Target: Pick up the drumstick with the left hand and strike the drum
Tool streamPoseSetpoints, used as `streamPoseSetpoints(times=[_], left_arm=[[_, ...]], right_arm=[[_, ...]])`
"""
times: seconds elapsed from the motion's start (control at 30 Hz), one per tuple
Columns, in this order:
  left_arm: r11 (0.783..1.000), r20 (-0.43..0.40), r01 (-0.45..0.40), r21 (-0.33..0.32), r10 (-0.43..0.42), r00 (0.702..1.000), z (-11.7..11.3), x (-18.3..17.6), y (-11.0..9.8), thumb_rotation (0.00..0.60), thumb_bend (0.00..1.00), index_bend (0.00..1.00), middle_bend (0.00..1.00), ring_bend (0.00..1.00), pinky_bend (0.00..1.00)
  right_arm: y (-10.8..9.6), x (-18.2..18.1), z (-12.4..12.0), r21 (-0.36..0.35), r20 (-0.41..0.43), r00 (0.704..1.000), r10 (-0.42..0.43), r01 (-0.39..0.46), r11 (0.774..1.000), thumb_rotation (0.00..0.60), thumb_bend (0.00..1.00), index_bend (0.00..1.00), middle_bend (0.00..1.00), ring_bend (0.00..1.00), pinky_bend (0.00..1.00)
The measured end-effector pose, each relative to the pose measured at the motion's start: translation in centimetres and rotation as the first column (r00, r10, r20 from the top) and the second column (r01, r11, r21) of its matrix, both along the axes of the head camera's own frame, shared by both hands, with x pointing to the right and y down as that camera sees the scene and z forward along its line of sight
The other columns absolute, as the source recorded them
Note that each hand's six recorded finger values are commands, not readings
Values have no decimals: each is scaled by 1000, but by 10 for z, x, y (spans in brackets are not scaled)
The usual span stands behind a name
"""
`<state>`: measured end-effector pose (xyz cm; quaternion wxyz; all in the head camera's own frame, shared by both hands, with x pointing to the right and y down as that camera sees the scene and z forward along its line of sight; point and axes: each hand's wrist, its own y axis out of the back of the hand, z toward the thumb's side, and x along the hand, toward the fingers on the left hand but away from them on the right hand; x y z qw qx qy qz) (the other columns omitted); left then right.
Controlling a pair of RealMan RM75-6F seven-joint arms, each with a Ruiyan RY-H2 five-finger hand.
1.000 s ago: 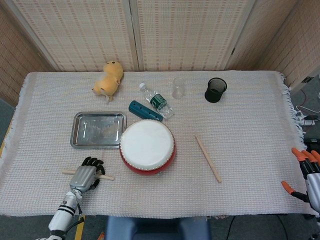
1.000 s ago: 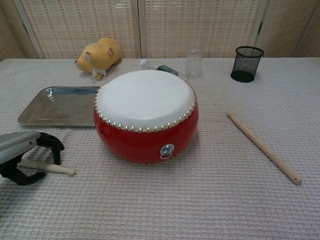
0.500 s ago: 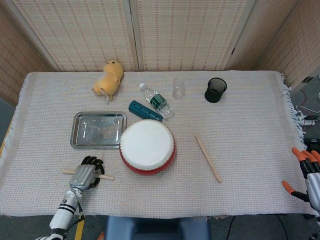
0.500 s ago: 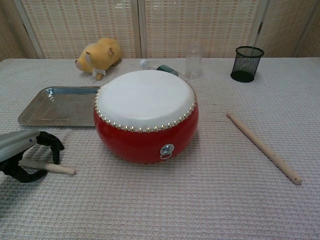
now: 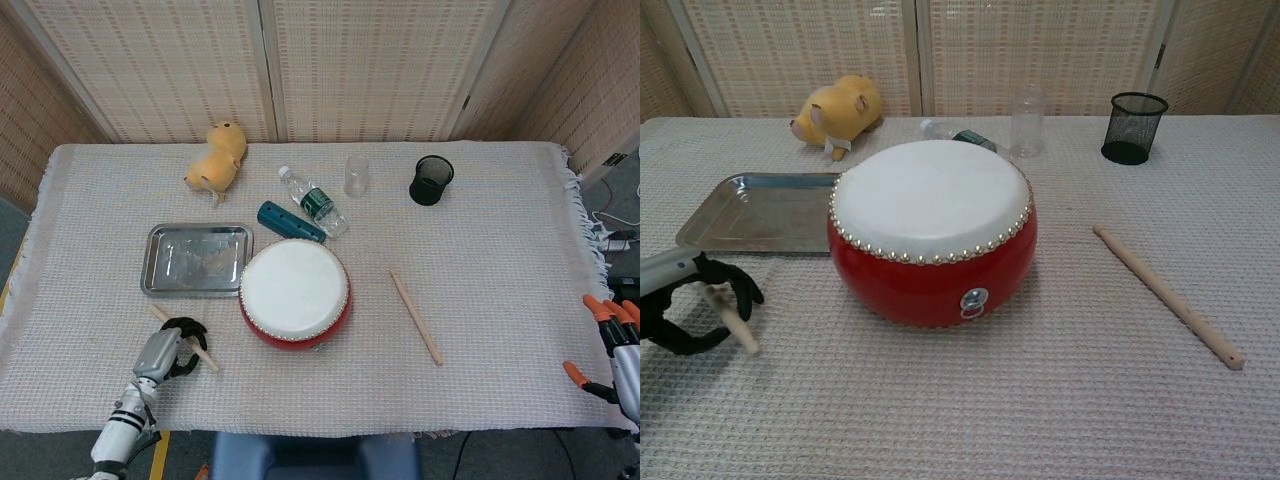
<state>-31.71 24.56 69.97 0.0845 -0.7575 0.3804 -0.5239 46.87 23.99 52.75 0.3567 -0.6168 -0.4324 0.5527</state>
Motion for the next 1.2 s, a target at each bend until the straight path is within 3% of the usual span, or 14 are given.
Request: streamPoseSetpoints(times=[0.17, 0.27, 0.37, 0.47, 0.7, 0.8, 0.93, 1.03, 1.2], left_arm=[[986, -160, 159, -51, -165, 973, -15, -10, -6, 600, 408, 564, 301, 145, 113], [959, -269, 257, -119, -280, 921, -23, -16, -8, 600, 407, 561, 301, 145, 113], [915, -374, 347, -208, -402, 835, -30, -22, -11, 600, 408, 560, 303, 145, 114], [854, -464, 420, -308, -520, 717, -36, -27, -13, 600, 408, 565, 308, 145, 115], [684, -571, 480, -549, -726, 383, -45, -44, -16, 600, 406, 567, 315, 146, 117], [617, -564, 463, -637, -782, 266, -44, -52, -15, 600, 406, 567, 322, 151, 118], [529, -526, 428, -733, -839, 136, -39, -66, -13, 600, 407, 569, 333, 162, 124], [478, -489, 411, -776, -868, 87, -32, -83, -13, 600, 407, 569, 339, 172, 125], [446, -448, 391, -805, -889, 93, -16, -97, -11, 600, 408, 569, 358, 217, 153]], right_arm=[[0, -2, 0, -2, 0, 1000, -3, 3, 1000, 600, 204, 16, 140, 0, 70], [0, -3, 0, -2, 0, 1000, -4, 4, 1000, 600, 204, 16, 140, 0, 70], [0, -4, 0, -2, -1, 1000, -5, 5, 1000, 600, 203, 16, 140, 0, 70], [0, -4, -1, -2, -3, 1000, -6, 6, 1000, 600, 204, 16, 139, 0, 70], [0, -7, -2, -1, -4, 1000, -12, 12, 1000, 600, 204, 16, 140, 0, 70], [0, -8, -1, -4, -5, 1000, -11, 11, 1000, 600, 203, 16, 139, 0, 70], [1, -8, -2, -1, -8, 1000, -9, 9, 1000, 600, 204, 16, 140, 0, 70], [1, -8, -3, -2, -9, 1000, -8, 8, 1000, 600, 204, 16, 140, 0, 70], [1, -8, -3, -3, -11, 1000, -6, 6, 1000, 600, 204, 16, 139, 0, 70]])
